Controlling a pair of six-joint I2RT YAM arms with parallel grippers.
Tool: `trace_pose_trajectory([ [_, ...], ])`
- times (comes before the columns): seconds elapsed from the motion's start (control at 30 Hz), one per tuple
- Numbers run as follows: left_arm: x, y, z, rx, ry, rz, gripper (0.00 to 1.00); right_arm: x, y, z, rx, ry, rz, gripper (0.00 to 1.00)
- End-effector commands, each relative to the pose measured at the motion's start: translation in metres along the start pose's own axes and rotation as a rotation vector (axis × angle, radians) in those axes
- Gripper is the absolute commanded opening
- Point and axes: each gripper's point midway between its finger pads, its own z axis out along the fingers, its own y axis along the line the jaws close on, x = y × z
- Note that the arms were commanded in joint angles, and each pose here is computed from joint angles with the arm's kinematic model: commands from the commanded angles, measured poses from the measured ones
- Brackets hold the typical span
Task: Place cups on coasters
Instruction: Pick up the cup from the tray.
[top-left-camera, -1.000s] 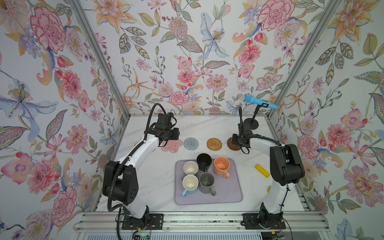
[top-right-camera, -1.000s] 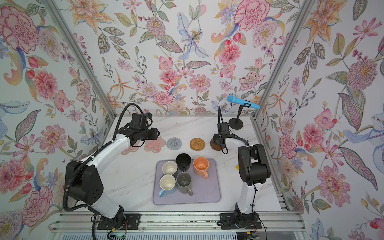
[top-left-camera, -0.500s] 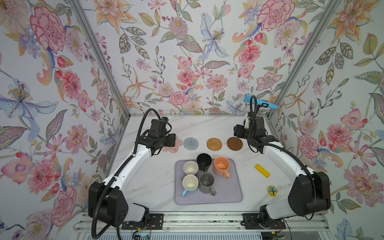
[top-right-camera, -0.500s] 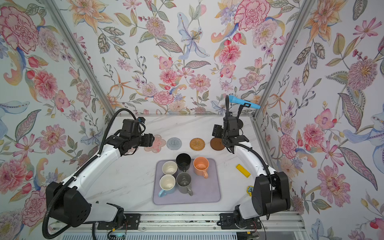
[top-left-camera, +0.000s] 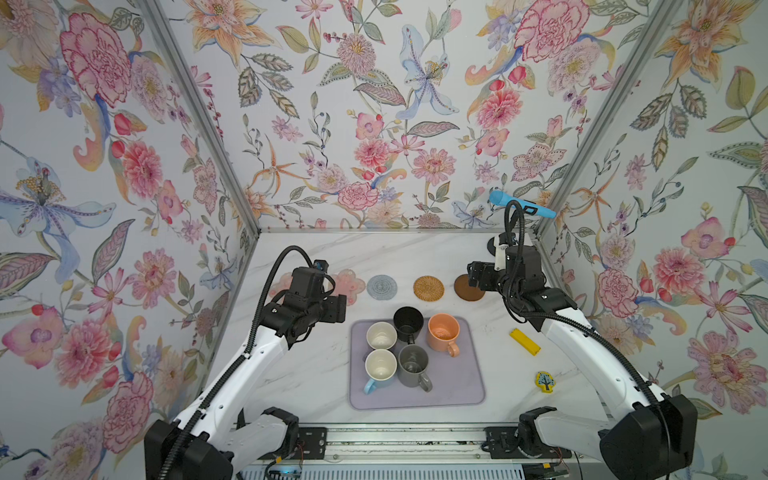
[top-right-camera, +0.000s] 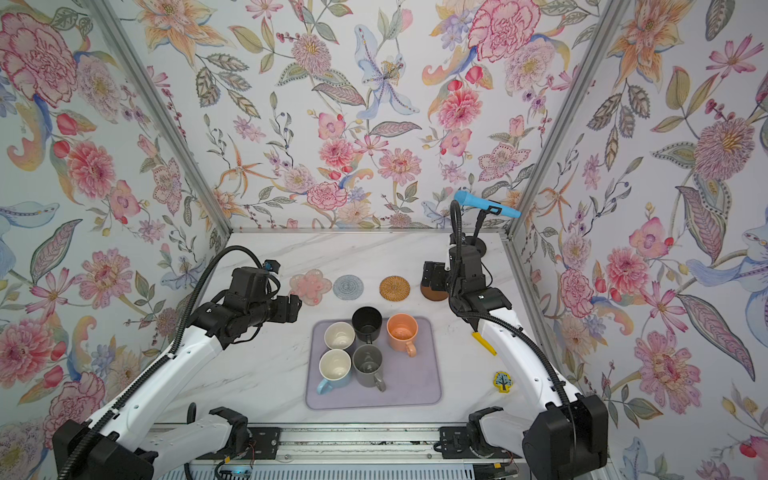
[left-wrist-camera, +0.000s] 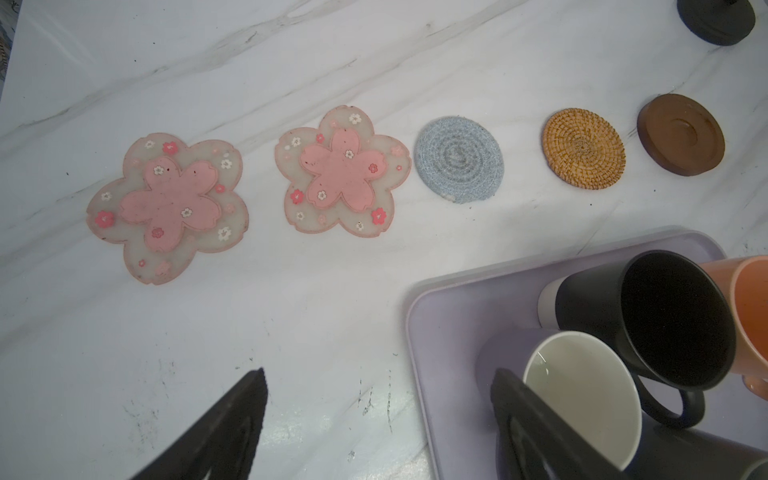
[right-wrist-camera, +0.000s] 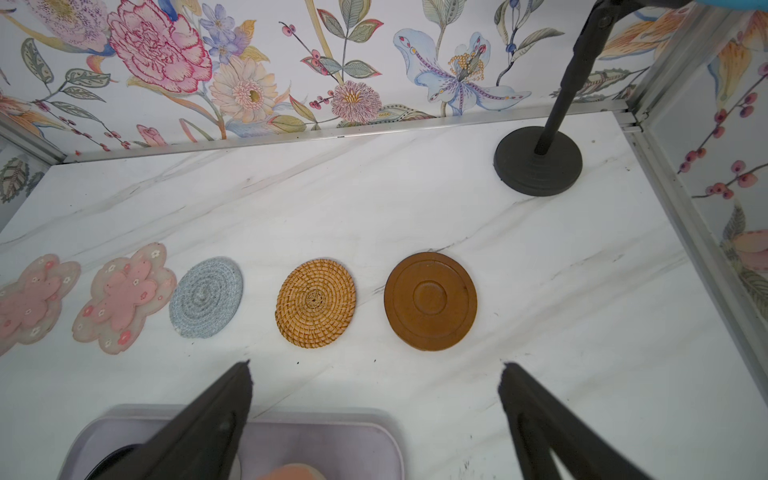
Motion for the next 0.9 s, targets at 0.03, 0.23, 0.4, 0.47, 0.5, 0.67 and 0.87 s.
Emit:
trace_pose_trajectory([
  [0.03,0.000,0.004,-0.007,-0.023,-0.042,-0.010,0.89,0.024,-0.001,-0.008,0.029,0.071,-0.034,0.94],
  [0.23,0.010,-0.001,-0.020,0.014,-0.012,0.019,0.94,0.035,0.003,-0.023,0.027,0.074,-0.055,0.95],
  [0.4,0.034,-0.013,-0.025,0.062,0.051,0.038,0.95,0.046,0.002,-0.035,0.019,0.084,-0.057,0.95],
  [0.47,0.043,-0.013,-0.028,0.056,0.083,0.039,0.95,0.050,0.002,-0.039,0.012,0.082,-0.055,0.95],
  [0.5,0.048,-0.012,-0.030,0.049,0.099,0.041,0.95,0.051,0.002,-0.040,0.008,0.080,-0.055,0.95],
  [0.67,0.059,-0.018,-0.046,0.086,0.109,0.077,0.95,0.052,0.000,-0.048,0.003,0.068,-0.059,0.96],
  [0.87,0.078,-0.034,-0.060,0.177,0.139,0.101,0.94,0.047,0.004,-0.050,-0.011,0.060,-0.052,0.96],
])
